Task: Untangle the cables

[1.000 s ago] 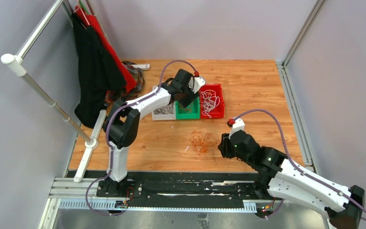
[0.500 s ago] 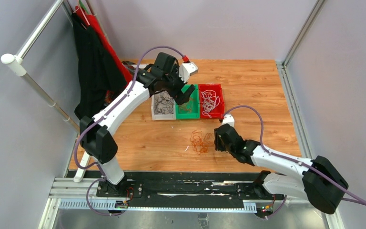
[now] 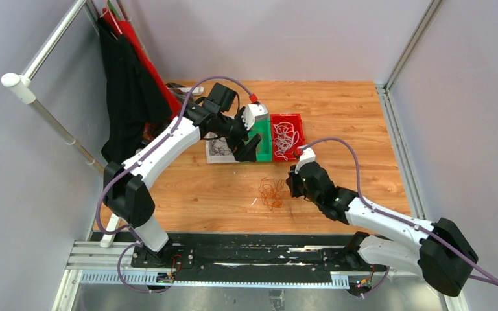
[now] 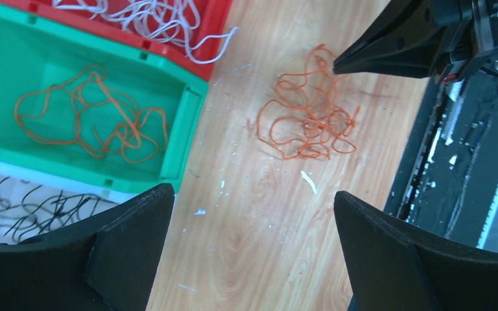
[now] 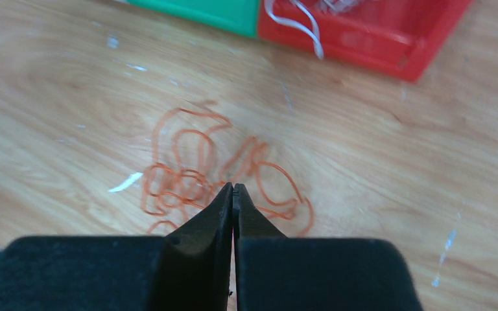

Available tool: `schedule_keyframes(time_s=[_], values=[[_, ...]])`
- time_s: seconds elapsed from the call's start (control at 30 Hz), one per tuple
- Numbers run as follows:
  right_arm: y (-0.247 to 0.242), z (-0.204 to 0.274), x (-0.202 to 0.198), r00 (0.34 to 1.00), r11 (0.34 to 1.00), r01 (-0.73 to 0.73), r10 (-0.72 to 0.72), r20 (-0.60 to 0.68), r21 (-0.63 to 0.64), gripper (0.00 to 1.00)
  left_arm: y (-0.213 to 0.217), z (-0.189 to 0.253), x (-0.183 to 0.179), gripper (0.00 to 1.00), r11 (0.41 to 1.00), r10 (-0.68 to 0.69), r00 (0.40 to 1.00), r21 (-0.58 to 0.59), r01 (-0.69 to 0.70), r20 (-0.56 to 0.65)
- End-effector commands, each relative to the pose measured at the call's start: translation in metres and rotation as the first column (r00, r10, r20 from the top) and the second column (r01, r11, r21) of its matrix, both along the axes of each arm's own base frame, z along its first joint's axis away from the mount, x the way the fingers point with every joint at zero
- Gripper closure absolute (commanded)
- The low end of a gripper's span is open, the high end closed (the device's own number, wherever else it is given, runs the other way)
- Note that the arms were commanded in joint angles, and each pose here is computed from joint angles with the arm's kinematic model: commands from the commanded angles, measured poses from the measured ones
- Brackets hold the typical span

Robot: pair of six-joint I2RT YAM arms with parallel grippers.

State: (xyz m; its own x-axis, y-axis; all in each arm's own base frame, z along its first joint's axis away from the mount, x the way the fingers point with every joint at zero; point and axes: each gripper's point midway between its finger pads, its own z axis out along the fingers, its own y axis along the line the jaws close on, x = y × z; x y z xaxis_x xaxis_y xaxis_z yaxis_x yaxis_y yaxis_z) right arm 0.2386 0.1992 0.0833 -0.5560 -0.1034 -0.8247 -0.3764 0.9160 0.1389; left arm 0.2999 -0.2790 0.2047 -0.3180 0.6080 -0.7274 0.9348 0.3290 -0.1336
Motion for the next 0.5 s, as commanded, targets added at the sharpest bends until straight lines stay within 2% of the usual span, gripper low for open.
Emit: schedule_keyframes(time_s=[0.0,0.07,0.13,0.2,0.27,0.3,0.37,0.47], values=[[0.031,0.055,0.001,0.983,0.98,-0.165,0.154,0.101,0.11,0.99,-0.01,0.02,-0.026,0.03,0.985,-0.129,0.992,-0.119,0.127,-0.013],[0.041,0.07,-0.007,0.969,0.961,-0.234,0.219,0.112,0.147,0.99,-0.013,0.022,-0.034,0.03,0.974,-0.175,0.984,-0.151,0.171,-0.016],[0.04,0.079,-0.009,0.969,0.96,-0.239,0.225,0.106,0.146,0.99,-0.016,0.022,-0.038,0.04,0.966,-0.206,0.978,-0.164,0.201,-0.016],[0.019,0.074,0.003,0.99,0.99,-0.109,0.101,0.095,0.085,0.98,-0.018,0.019,-0.036,0.04,0.967,-0.206,0.978,-0.16,0.2,-0.022],[-0.002,0.058,0.012,0.996,1.0,0.004,-0.004,0.085,0.008,0.75,-0.018,0.017,-0.034,0.05,0.967,-0.206,0.978,-0.156,0.2,-0.023],[-0.008,0.05,0.013,0.997,0.999,0.03,-0.028,0.074,-0.019,0.68,-0.018,0.016,-0.034,0.05,0.968,-0.206,0.978,-0.153,0.2,-0.023],[-0.013,0.032,0.015,0.998,0.997,0.049,-0.047,0.04,-0.059,0.6,-0.017,0.015,-0.033,0.05,0.97,-0.199,0.98,-0.147,0.193,-0.023],[-0.016,0.012,0.018,0.998,0.994,0.068,-0.069,-0.005,-0.09,0.53,-0.014,0.015,-0.033,0.03,0.973,-0.189,0.982,-0.132,0.187,-0.008]])
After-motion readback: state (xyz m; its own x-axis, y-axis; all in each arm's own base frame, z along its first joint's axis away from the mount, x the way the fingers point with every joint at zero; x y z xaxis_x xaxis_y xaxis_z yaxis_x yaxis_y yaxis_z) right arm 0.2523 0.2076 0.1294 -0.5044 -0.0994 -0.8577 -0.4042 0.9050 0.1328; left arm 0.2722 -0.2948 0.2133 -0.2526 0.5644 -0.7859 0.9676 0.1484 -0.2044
